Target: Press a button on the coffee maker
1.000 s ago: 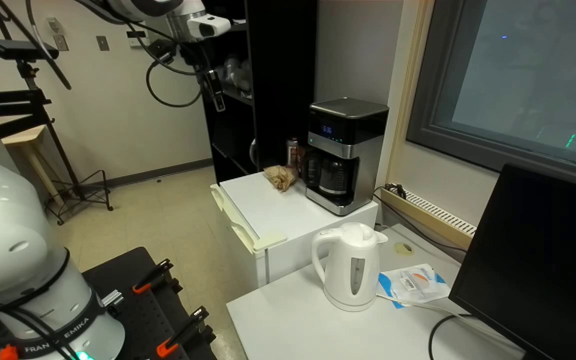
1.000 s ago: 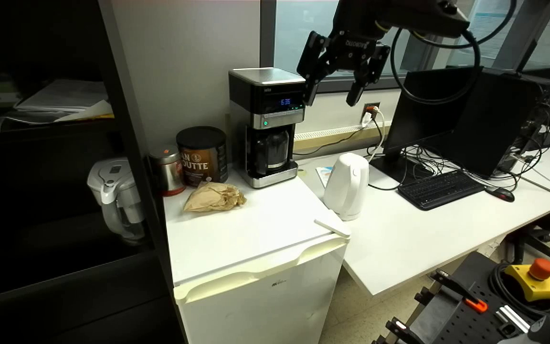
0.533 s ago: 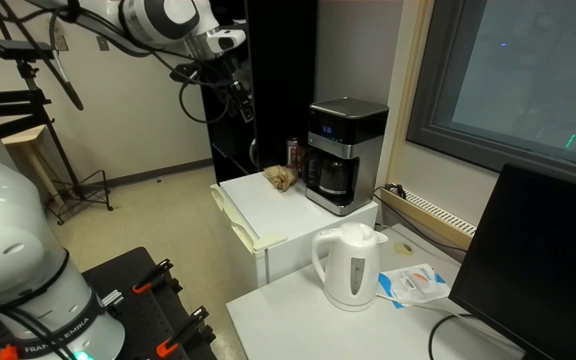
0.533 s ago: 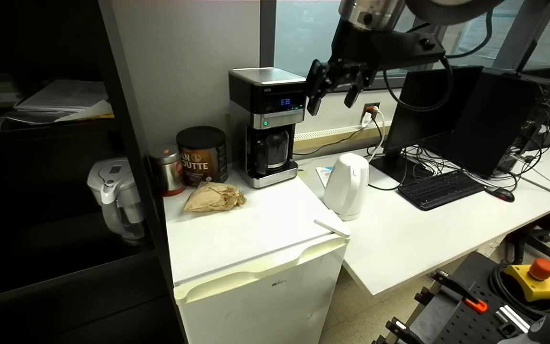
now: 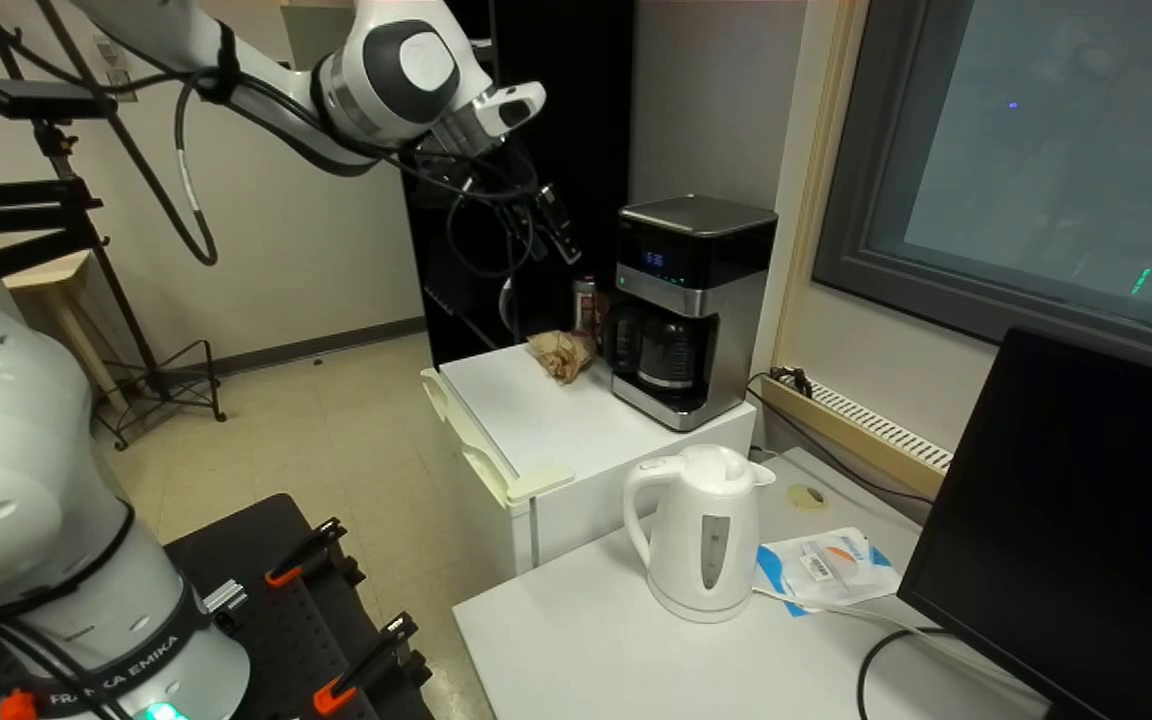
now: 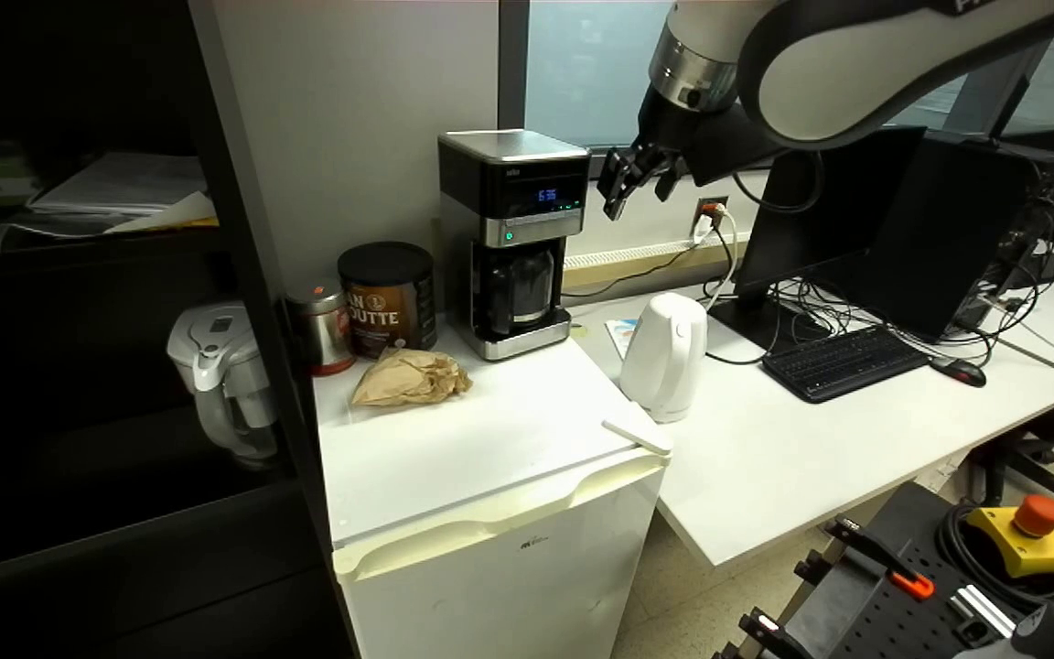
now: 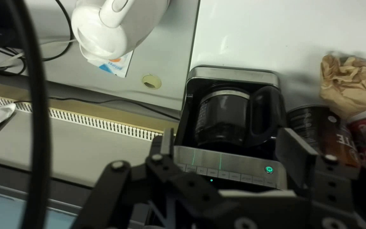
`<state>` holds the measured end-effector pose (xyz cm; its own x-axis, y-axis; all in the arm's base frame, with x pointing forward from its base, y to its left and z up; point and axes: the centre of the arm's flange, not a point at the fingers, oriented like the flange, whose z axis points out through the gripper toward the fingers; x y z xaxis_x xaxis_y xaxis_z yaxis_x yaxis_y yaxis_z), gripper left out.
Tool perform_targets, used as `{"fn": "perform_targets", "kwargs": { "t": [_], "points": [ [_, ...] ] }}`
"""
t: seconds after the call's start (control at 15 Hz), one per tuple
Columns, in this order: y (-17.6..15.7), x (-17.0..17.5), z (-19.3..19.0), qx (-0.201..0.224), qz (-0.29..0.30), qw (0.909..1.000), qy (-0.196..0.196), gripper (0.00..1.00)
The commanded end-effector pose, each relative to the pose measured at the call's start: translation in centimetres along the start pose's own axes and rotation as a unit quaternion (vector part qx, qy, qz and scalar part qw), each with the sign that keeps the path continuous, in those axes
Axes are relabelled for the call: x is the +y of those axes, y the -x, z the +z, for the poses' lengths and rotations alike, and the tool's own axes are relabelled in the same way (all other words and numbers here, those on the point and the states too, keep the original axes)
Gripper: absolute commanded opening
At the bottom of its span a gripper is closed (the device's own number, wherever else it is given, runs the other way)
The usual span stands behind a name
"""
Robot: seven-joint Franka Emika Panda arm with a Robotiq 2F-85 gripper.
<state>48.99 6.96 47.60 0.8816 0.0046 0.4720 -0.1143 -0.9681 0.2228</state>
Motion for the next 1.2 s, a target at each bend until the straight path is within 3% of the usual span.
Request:
{"fn": "perform_targets", "kwargs": {
  "t": [0.0, 0.47, 1.13],
  "points": [
    [-2.0, 1.1, 3.1, 0.031, 0.002, 0.9994, 0.013, 0.53],
    [-4.2, 3.1, 7.1, 0.062, 0.002, 0.9976, 0.032, 0.0],
    [-6.3, 2.7, 11.3, 0.099, 0.014, 0.9942, 0.041, 0.0]
  ]
}}
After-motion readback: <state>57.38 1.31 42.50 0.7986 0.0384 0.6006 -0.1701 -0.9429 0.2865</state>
